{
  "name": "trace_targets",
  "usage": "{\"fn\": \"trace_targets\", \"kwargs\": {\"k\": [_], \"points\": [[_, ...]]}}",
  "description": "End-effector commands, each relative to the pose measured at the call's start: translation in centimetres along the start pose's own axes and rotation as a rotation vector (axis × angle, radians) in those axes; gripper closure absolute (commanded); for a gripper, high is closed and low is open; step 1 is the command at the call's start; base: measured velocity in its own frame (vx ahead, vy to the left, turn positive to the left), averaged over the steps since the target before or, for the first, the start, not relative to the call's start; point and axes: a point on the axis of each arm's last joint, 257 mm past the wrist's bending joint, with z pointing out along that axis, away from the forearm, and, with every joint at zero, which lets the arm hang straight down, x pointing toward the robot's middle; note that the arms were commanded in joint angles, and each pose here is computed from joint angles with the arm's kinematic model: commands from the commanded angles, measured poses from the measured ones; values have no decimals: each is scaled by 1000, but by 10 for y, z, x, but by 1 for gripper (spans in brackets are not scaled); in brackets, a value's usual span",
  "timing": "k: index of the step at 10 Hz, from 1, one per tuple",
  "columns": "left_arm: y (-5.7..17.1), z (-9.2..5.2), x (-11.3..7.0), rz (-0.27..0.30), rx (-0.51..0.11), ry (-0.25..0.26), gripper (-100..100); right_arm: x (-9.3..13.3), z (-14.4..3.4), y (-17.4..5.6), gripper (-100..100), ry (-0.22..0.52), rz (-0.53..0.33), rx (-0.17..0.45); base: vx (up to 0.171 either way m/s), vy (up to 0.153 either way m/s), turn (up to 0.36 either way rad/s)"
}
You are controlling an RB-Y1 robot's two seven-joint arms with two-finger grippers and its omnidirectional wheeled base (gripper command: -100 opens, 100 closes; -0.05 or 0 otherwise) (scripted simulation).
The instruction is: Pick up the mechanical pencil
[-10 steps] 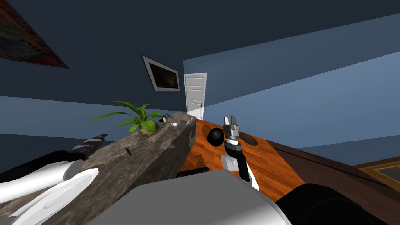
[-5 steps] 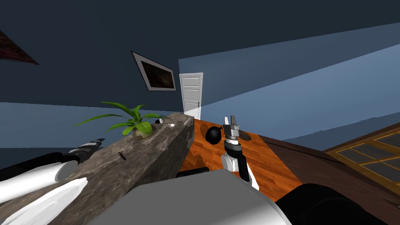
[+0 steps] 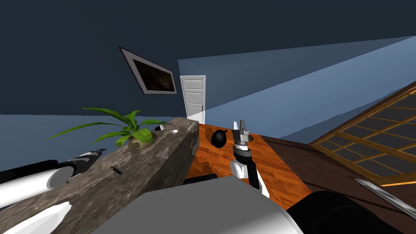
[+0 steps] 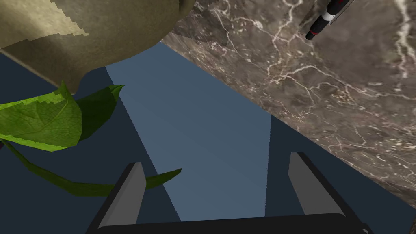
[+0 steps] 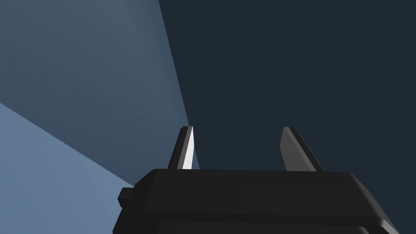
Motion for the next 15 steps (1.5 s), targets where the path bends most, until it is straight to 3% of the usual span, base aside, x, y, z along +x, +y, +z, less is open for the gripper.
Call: {"fn": "trace_targets", "kwargs": {"k": [1, 7, 9, 15], "points": [[7, 0, 3, -1, -26, 13, -100, 0, 0, 0, 0, 0, 0, 0, -15, 31, 18], [52, 0, 17, -21, -194, 140, -100, 0, 0, 0, 0, 0, 0, 0, -37, 46, -176], [59, -2, 20, -20, -223, 156, -100, 0, 0, 0, 0, 0, 0, 0, -29, 38, -101], [101, -16, 45, -28, -384, 306, -100, 0, 0, 0, 0, 0, 0, 0, -49, 52, -178]]}}
